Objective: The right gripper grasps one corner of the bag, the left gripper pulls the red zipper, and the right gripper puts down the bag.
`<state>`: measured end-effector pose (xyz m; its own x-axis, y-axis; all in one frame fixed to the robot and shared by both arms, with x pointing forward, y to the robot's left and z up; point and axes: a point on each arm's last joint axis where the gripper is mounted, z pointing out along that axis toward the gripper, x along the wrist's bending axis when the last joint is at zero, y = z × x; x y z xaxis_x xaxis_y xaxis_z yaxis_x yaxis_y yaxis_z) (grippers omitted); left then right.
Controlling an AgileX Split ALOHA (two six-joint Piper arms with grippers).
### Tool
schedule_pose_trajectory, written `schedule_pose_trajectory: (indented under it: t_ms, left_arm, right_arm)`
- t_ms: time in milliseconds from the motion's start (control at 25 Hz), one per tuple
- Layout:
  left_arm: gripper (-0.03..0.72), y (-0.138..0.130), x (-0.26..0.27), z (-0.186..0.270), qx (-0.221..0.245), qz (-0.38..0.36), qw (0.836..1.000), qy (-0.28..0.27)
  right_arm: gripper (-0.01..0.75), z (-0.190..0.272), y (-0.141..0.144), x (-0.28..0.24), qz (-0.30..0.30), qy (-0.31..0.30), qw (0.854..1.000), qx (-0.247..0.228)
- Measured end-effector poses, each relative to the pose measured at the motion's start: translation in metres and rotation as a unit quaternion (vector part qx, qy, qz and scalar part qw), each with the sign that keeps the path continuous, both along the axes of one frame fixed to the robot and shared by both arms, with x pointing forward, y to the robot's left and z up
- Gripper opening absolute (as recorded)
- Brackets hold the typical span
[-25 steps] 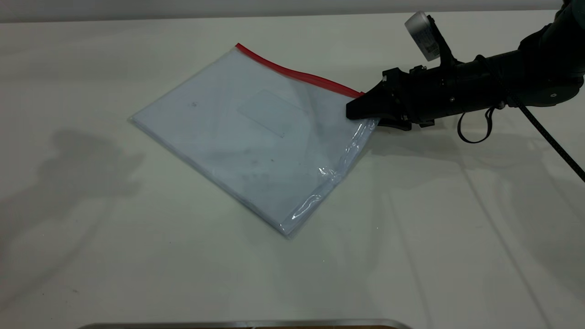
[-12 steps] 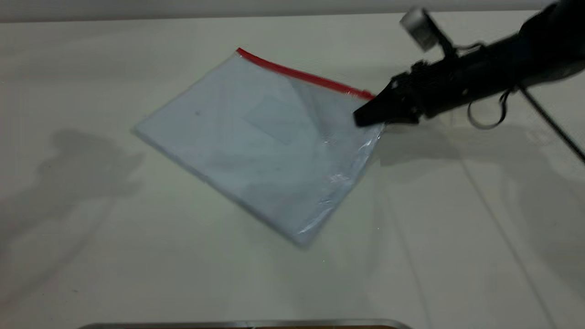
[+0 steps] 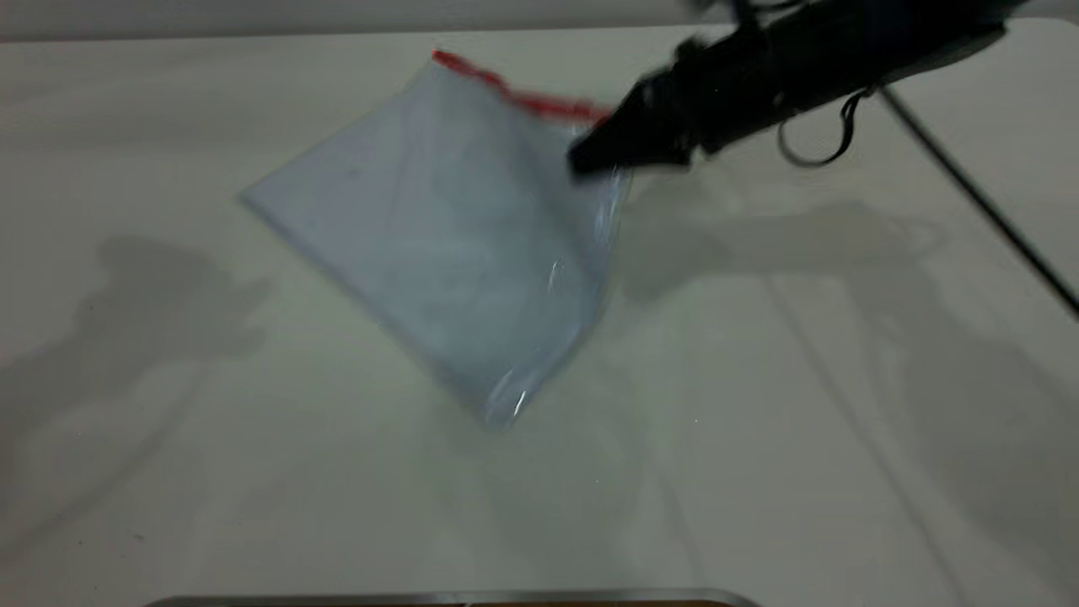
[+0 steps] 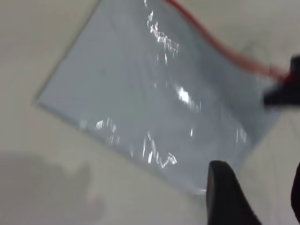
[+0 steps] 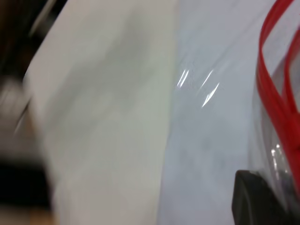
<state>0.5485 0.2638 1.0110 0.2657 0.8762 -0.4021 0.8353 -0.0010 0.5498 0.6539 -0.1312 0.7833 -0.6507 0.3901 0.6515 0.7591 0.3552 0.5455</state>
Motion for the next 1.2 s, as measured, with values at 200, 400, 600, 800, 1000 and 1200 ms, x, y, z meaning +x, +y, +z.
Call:
schedule_pose_trajectory:
  t_ms: [200,400,600,800,1000,1200]
  left_arm:
    - [0.405,-0.005,0.009,-0.016,-0.011,-0.017,1.000,0.000]
    - [0.405,-0.027,0.023,-0.043,-0.029,-0.063,0.998,-0.016]
    - [0.405,-0.054,0.049,-0.079,-0.030,-0.154,0.987,-0.039]
    - [0.405,-0.082,0.087,-0.107,-0.061,-0.241,0.967,-0.053]
    - [0.405,-0.101,0.110,-0.129,-0.115,-0.329,0.937,-0.030]
    - [0.405,-0.115,0.120,-0.151,-0.128,-0.386,0.913,0.021]
  right_arm:
    - [0.033,0.002,-0.033,-0.010,0.089,0.028,0.993,-0.073]
    - [0.033,0.020,-0.051,0.011,0.008,-0.011,0.999,-0.052]
    - [0.033,0.025,-0.016,0.005,0.020,-0.023,0.999,-0.022]
    - [0.033,0.026,0.011,-0.004,0.053,-0.038,0.998,-0.016]
    - [0.033,0.027,0.015,-0.001,0.041,-0.061,0.997,-0.008]
    - [0.033,0.027,0.014,0.002,0.033,-0.074,0.997,-0.013]
